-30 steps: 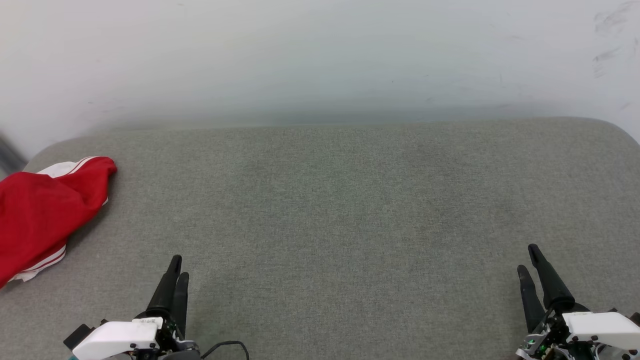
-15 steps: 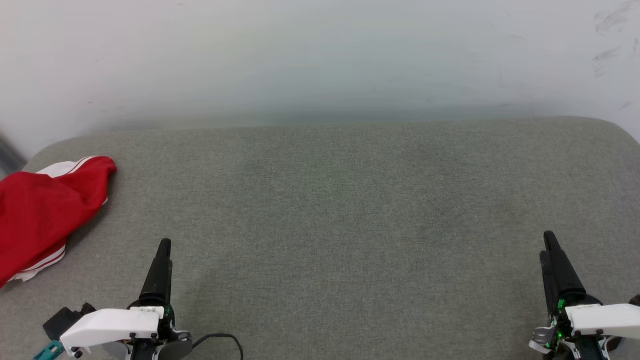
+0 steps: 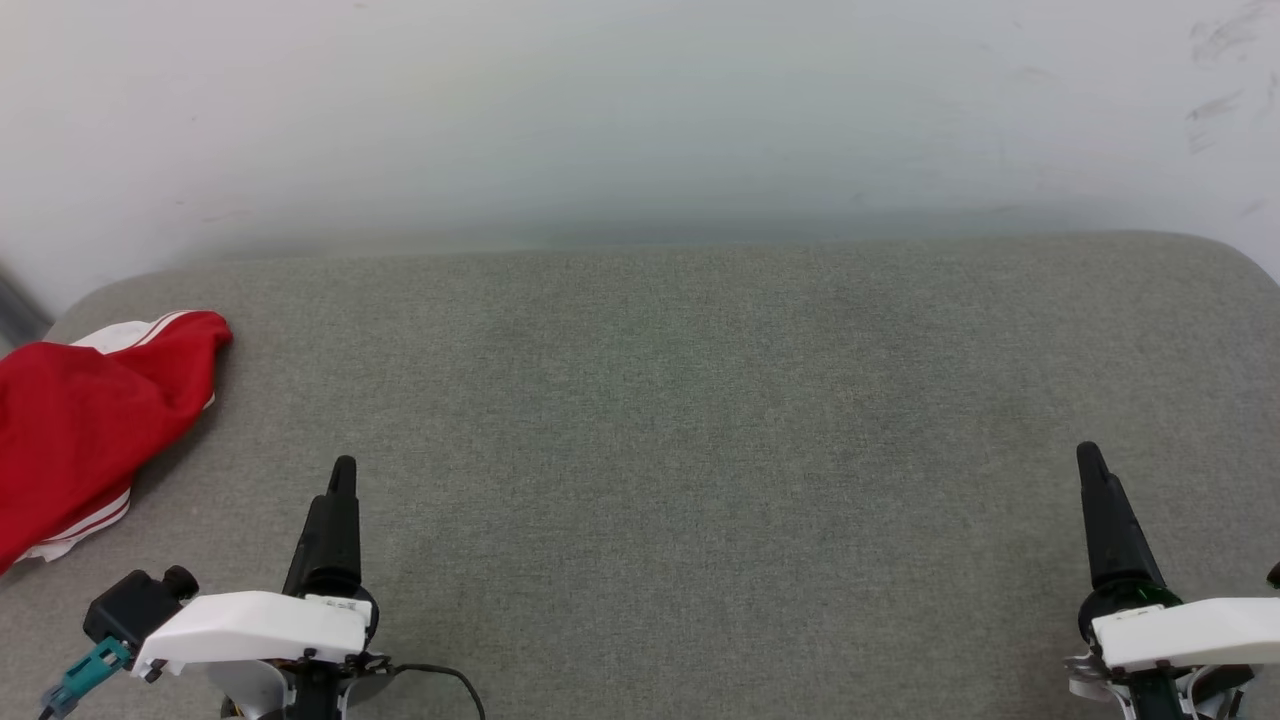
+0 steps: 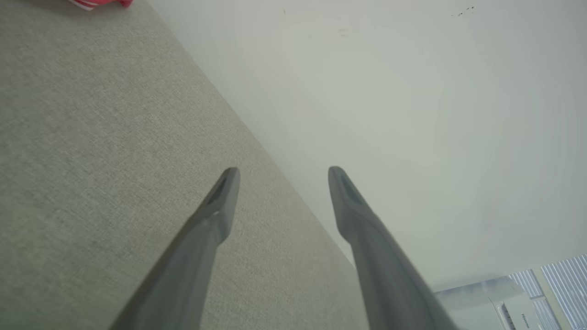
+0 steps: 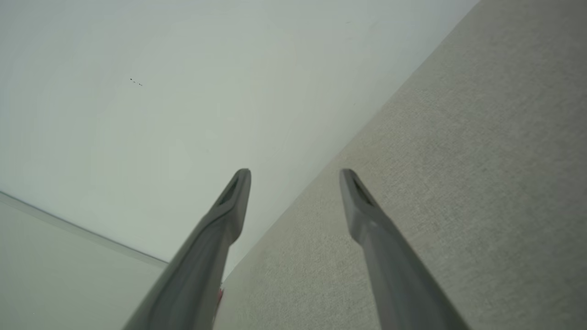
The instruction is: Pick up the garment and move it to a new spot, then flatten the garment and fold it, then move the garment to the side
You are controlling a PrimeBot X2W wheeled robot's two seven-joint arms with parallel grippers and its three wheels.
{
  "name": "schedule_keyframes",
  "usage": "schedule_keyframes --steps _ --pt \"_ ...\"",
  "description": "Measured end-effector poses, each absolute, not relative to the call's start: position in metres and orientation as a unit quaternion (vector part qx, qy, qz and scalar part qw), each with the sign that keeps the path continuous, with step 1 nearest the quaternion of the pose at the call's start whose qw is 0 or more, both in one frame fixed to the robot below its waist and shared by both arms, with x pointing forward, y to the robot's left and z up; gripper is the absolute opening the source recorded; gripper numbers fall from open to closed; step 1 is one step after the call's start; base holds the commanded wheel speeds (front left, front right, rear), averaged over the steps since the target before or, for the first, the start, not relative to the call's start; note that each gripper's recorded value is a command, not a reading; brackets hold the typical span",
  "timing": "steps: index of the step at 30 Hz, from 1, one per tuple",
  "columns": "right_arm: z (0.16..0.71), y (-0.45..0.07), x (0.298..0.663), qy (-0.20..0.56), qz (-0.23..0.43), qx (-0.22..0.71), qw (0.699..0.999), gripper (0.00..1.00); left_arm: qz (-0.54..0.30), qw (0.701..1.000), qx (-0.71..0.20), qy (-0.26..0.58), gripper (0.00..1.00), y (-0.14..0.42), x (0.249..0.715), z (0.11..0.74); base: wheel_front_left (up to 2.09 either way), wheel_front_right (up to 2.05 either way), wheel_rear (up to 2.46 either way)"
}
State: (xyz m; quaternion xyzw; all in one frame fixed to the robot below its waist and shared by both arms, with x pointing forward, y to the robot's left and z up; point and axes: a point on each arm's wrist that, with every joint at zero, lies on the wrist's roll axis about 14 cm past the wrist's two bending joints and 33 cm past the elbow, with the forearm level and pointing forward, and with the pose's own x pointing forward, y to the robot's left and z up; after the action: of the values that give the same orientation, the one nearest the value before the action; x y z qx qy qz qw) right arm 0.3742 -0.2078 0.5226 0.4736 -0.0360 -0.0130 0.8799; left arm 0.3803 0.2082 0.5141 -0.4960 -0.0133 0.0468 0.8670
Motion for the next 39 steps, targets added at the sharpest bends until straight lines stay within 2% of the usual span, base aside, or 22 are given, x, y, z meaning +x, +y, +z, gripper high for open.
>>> schedule_keyframes --steps 12,17,39 --pt "0.516 -0.207 0.369 -0.030 -0.019 0.384 0.922 1.00 0.047 0.920 -0.388 -0.016 1.00 0.202 0.378 0.518 0.00 0.00 0.00" --pt "0.521 -0.204 0.366 -0.039 -0.012 0.316 0.948 1.00 0.047 0.949 -0.311 -0.022 1.00 0.199 0.376 0.521 0.00 0.00 0.00" --pt "0.536 -0.201 0.360 -0.071 -0.001 0.199 0.977 1.00 0.029 0.979 -0.192 -0.054 1.00 0.192 0.369 0.534 0.00 0.00 0.00"
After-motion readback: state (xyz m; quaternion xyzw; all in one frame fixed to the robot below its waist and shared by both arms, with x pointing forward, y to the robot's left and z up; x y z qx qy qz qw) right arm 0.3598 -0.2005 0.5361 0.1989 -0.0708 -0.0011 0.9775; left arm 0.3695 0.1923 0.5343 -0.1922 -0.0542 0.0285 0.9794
